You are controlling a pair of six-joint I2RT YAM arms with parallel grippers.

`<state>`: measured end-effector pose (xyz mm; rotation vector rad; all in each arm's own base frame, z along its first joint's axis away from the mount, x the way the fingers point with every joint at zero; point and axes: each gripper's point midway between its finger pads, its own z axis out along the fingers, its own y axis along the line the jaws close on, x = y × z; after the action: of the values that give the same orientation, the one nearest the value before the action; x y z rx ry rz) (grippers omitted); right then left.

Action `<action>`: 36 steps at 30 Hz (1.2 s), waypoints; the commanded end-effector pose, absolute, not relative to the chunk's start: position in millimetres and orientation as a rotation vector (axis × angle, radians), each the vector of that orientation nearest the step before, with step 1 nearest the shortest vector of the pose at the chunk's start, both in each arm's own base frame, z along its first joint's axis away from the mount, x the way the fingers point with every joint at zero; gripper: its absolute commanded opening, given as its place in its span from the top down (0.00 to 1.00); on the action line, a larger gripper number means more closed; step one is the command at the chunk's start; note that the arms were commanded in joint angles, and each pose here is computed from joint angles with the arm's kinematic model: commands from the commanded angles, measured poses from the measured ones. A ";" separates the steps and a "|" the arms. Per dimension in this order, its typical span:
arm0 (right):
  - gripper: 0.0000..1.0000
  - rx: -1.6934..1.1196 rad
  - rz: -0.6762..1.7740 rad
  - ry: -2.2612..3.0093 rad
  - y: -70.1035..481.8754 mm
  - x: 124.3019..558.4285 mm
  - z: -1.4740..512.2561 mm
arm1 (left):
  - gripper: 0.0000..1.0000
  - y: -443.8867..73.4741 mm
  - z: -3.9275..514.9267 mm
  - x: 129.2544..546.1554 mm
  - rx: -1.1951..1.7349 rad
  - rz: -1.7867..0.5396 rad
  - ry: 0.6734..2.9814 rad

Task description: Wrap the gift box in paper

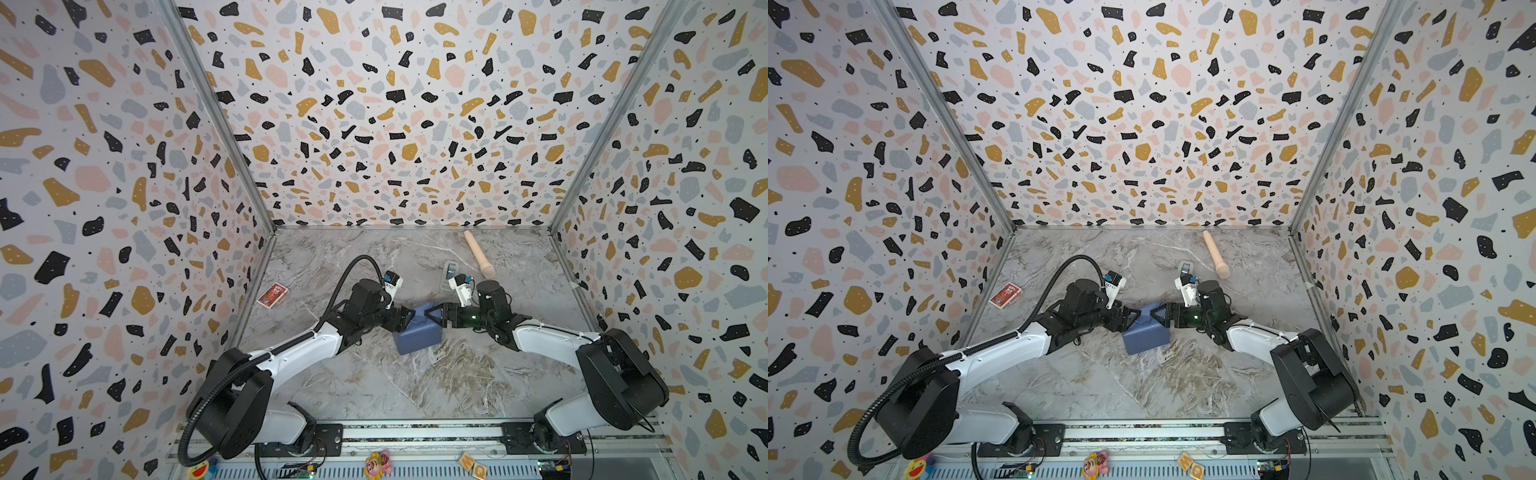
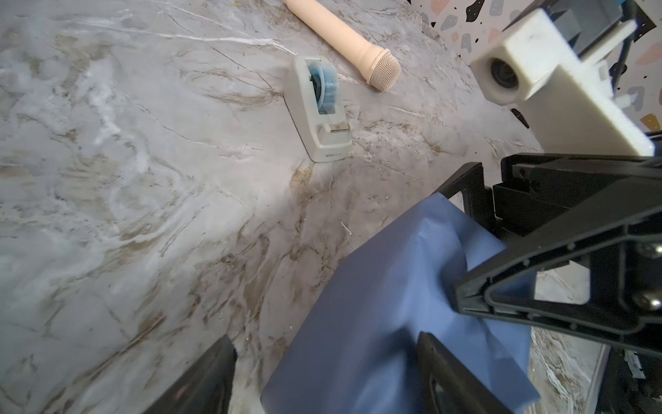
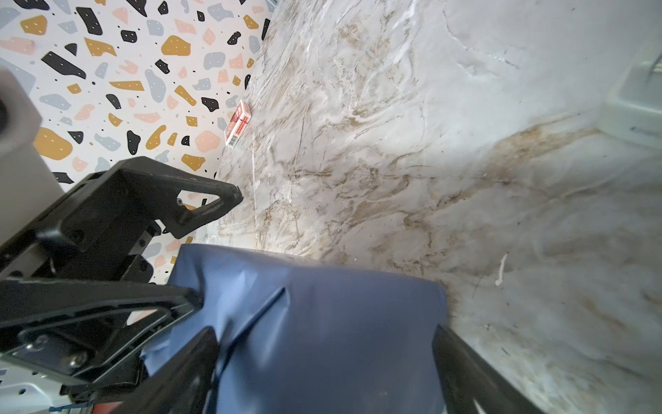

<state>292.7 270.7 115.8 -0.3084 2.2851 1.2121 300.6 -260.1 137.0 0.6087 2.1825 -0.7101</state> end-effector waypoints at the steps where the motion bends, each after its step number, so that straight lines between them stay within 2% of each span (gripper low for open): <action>1: 0.00 -0.312 1.173 2.333 263.8 286.5 114.0 | 0.21 -255.8 123.7 294.6 0.654 -0.677 2.216; 8: 0.01 -0.334 1.169 2.310 268.2 291.2 134.9 | 0.21 -256.9 117.3 291.9 0.664 -0.690 2.228; 17: 0.01 -0.398 1.148 2.351 282.3 285.6 128.7 | 0.22 -258.0 114.7 292.7 0.669 -0.689 2.236; 27: 0.01 -0.443 1.093 2.418 274.6 259.4 109.3 | 0.22 -256.8 113.7 293.2 0.660 -0.685 2.236; 36: 0.01 -0.463 1.197 2.376 283.1 252.8 125.4 | 0.22 -256.5 113.2 293.8 0.655 -0.681 2.238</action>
<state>264.3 280.8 123.5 -0.4318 2.3570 1.1596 302.7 -262.4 137.0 0.6316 2.1630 -0.7078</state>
